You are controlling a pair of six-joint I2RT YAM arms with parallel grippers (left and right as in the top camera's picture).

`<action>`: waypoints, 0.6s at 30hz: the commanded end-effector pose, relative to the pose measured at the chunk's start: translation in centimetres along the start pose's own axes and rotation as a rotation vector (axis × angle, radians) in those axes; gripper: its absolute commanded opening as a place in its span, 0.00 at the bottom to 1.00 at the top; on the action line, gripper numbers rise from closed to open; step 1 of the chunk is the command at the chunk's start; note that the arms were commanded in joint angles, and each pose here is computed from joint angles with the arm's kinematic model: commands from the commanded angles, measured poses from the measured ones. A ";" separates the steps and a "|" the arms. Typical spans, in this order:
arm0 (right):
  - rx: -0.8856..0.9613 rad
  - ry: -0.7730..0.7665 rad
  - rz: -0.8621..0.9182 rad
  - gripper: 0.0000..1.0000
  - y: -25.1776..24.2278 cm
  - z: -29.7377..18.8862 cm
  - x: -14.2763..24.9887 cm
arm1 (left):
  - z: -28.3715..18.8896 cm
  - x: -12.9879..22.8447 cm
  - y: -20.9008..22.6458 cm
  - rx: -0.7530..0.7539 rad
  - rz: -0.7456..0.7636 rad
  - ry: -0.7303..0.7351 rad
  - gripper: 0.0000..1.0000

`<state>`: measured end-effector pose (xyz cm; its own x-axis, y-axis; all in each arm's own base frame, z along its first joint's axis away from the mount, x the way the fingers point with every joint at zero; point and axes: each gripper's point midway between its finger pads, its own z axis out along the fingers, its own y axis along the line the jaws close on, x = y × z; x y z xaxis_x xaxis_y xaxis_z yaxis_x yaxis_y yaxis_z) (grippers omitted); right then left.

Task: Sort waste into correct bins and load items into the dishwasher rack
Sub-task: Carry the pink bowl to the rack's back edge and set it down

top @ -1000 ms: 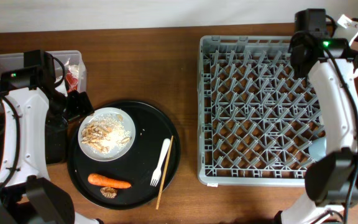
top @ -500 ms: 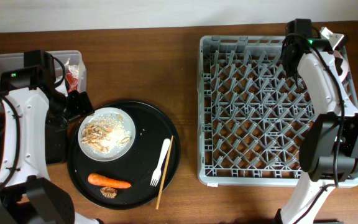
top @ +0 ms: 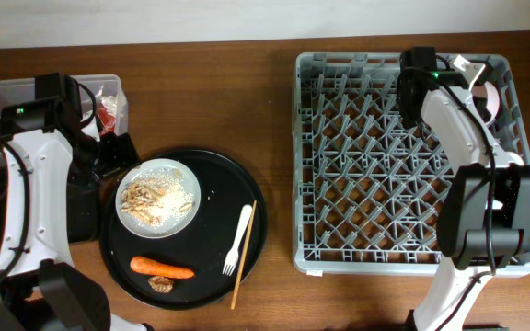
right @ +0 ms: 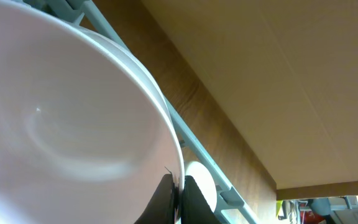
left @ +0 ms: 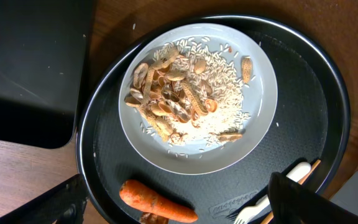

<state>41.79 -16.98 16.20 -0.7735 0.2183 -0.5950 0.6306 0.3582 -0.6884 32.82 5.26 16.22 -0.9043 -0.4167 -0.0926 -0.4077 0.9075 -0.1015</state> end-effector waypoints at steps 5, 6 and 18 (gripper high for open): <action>0.165 -0.082 0.000 0.04 -3.5 -0.5 -2.0 | -0.5 -0.1 -0.3 0.015 -0.005 -0.017 0.93; 0.185 -0.094 0.006 0.04 -3.9 -0.6 -2.4 | -0.5 -0.1 -0.3 0.016 -0.005 -0.017 0.93; -0.048 -0.036 -0.075 0.04 1.4 -3.1 -0.2 | -0.5 -0.1 -0.3 0.015 -0.005 -0.017 0.95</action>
<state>41.80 -15.48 18.02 -0.8168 0.1295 -0.5622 0.5719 0.3105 -0.7593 32.82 5.26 16.22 -0.9043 -0.4167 -0.0926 -0.4077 0.9075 -0.1015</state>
